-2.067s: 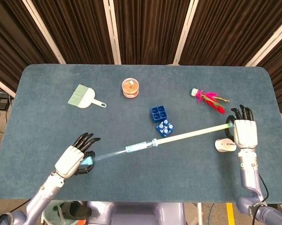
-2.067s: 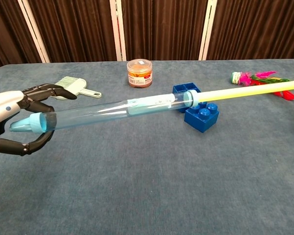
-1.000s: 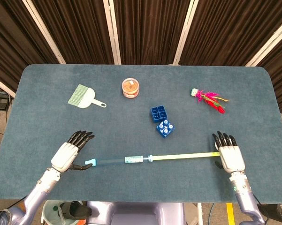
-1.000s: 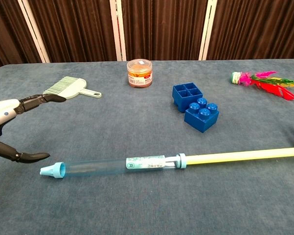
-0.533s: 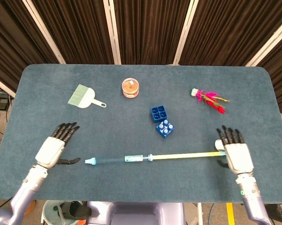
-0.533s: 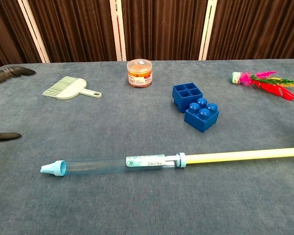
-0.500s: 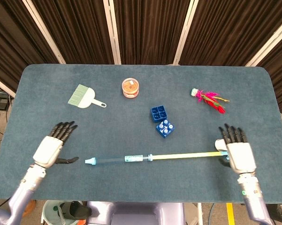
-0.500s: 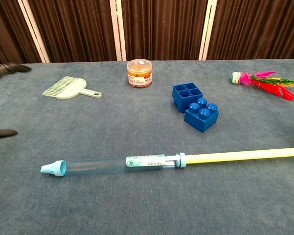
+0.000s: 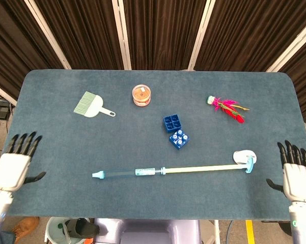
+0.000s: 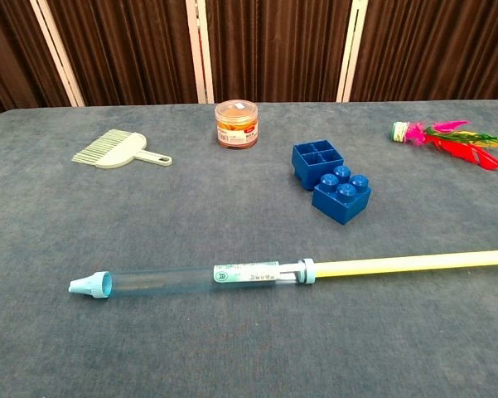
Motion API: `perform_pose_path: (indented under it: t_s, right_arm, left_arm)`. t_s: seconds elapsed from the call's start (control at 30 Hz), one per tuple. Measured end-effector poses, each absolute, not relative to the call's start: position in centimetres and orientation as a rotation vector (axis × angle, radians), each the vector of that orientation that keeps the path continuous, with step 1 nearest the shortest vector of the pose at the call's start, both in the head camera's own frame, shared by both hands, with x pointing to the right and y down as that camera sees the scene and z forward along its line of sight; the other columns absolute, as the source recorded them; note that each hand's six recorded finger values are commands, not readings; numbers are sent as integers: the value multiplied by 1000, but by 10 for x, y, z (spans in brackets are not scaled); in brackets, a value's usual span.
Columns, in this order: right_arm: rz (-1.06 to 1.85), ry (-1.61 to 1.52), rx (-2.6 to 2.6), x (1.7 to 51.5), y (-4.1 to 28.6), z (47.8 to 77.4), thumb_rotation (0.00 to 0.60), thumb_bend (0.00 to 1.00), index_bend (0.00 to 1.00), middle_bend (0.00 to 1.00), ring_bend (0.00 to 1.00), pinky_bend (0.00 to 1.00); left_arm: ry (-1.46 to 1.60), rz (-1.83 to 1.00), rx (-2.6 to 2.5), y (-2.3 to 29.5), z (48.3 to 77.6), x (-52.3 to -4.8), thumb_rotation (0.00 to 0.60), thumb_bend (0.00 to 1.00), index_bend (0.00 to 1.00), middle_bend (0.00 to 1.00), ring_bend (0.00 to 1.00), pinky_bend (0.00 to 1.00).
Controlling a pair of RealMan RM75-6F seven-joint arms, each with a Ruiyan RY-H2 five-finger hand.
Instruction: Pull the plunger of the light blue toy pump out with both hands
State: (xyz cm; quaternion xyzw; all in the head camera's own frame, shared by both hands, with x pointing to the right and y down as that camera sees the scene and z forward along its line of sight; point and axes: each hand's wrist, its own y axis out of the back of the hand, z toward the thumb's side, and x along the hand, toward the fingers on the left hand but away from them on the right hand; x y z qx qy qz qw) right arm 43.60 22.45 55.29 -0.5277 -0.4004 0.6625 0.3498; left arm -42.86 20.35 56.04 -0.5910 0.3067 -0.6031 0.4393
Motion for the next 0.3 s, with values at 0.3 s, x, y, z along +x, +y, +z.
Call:
perform_pose_path:
  t_s: [0.3]
  right_arm:
    - [1666, -1051, -1349, 434, 232, 536, 600, 0, 0, 0, 0, 36]
  left_arm:
    - [908, -1561, -1451, 229, 548, -458, 600, 115, 0, 0, 0, 0]
